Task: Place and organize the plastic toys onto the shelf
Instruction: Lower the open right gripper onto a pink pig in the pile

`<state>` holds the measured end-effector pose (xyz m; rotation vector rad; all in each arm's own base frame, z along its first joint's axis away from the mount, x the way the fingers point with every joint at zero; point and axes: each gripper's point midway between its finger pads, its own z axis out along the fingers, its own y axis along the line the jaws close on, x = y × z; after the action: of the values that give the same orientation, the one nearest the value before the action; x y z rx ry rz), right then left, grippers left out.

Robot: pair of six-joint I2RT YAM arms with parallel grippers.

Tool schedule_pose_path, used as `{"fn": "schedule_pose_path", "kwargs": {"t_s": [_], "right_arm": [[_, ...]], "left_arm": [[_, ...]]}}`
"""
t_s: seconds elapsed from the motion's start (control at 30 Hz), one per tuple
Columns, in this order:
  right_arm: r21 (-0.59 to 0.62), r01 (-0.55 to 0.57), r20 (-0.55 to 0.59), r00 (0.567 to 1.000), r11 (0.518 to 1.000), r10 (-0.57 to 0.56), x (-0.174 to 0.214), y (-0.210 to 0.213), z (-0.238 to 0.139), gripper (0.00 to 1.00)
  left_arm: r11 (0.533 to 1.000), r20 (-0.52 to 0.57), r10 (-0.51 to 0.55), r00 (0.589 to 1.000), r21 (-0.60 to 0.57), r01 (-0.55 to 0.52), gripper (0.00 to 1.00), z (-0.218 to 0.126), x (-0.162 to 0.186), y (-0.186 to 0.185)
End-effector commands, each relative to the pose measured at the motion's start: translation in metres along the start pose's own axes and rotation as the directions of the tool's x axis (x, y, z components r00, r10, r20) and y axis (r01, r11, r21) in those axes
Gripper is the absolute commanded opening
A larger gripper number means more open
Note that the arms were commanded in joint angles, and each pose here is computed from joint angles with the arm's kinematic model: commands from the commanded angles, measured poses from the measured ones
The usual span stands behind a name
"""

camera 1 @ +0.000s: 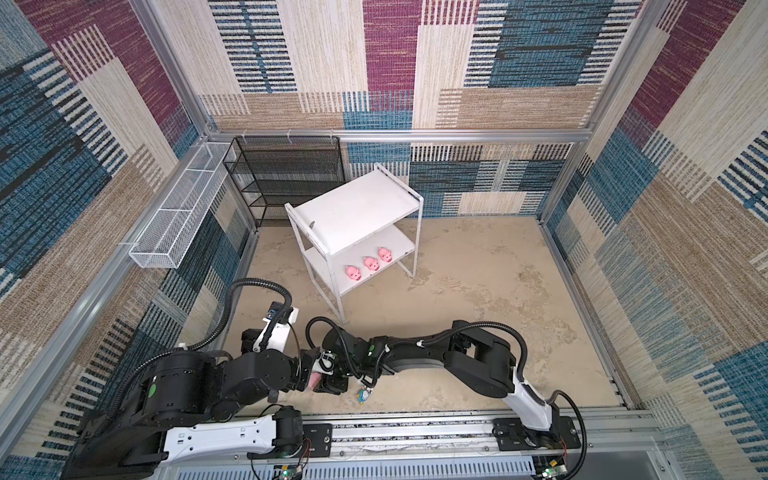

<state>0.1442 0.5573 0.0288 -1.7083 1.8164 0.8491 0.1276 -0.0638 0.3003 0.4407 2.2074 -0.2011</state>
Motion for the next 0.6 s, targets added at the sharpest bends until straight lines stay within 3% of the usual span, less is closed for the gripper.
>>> {"fn": "schedule_pose_path", "kwargs": {"t_s": [0.0, 0.23, 0.57], "right_arm": [[0.02, 0.011, 0.012, 1.0, 1.0, -0.012, -0.003, -0.008, 0.001, 0.65], [0.001, 0.043, 0.024, 0.999, 0.999, -0.043, -0.013, -0.011, 0.008, 0.63], [-0.03, 0.07, 0.07, 0.995, 0.997, -0.068, -0.024, -0.004, 0.001, 0.39]], "left_arm": [[1.0, 0.008, -0.004, 1.0, -0.026, 0.004, 0.99, 0.001, 0.0, 0.005], [1.0, 0.017, 0.004, 1.0, -0.029, -0.003, 0.99, -0.001, -0.003, 0.006], [0.999, 0.03, 0.001, 1.0, -0.033, 0.0, 0.99, -0.001, -0.004, 0.008]]}}
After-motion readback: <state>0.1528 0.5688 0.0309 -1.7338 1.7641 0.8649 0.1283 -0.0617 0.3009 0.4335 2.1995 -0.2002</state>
